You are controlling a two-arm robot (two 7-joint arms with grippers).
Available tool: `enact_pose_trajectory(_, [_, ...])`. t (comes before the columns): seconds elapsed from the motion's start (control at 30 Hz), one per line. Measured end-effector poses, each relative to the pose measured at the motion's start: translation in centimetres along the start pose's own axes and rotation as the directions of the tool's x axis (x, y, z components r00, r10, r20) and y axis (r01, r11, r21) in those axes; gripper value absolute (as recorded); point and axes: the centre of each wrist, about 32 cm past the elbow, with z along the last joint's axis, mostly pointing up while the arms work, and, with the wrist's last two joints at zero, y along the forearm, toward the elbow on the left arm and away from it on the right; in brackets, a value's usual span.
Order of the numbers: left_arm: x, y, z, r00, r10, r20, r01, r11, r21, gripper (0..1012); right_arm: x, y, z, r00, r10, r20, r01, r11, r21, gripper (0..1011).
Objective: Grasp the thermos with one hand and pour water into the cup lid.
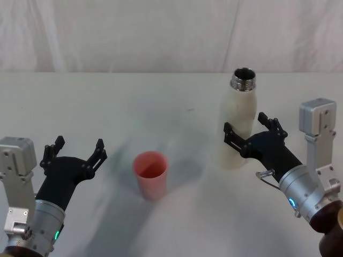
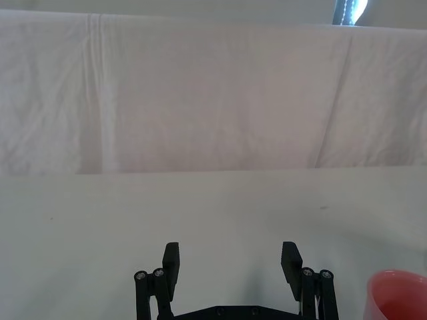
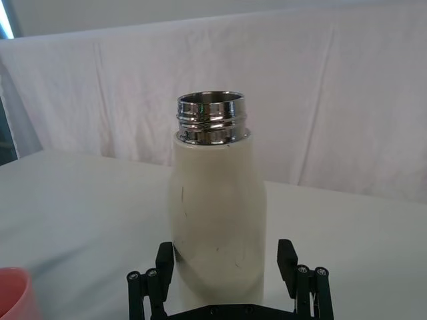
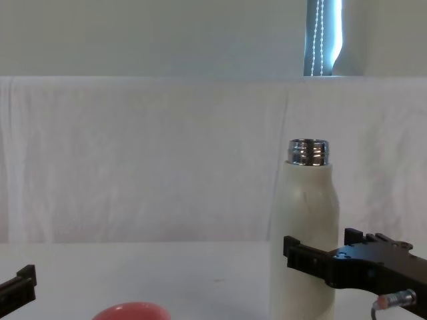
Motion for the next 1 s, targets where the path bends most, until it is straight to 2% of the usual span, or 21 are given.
enact_pose_trajectory(0.47, [0.00,0.0,0.0,1.0000,0.000,0.000,0.000,1.0000,0.000,1001,-0.03,-1.6,-0.2,1.000,-0.012,-0.004,0.012,1.000,0.008,1002])
enact_pose_trajectory(1.0, [0.00,0.0,0.0,1.0000,0.000,0.000,0.000,1.0000,0.000,1001,0.16,-3.7,-0.6,0.998,-0.068,0.004,0.068,0.997,0.020,1002])
